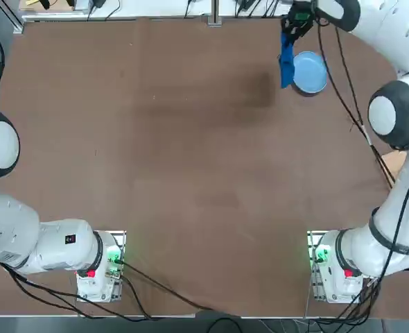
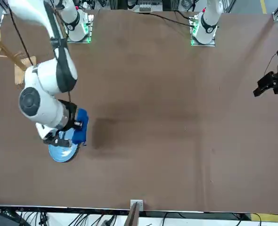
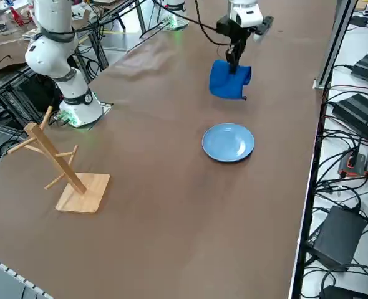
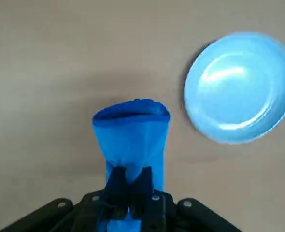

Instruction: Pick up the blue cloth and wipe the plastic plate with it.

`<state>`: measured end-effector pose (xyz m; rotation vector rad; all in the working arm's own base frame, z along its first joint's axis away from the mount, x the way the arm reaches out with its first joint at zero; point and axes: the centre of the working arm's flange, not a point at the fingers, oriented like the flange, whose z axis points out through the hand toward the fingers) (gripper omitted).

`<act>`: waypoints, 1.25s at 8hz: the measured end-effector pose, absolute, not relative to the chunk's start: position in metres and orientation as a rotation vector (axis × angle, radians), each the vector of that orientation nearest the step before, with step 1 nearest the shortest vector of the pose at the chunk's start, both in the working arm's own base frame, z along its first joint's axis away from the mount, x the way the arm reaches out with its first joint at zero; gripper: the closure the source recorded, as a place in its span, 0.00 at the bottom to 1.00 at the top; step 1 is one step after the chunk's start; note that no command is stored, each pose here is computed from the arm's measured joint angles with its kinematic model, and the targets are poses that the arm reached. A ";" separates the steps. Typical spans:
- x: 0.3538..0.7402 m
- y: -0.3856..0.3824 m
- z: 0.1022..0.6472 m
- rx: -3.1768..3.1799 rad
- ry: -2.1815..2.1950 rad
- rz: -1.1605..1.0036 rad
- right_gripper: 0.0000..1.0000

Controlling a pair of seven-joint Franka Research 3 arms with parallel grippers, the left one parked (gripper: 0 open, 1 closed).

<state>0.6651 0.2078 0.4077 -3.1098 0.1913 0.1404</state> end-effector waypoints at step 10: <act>0.545 0.272 0.295 -3.115 0.101 0.383 0.96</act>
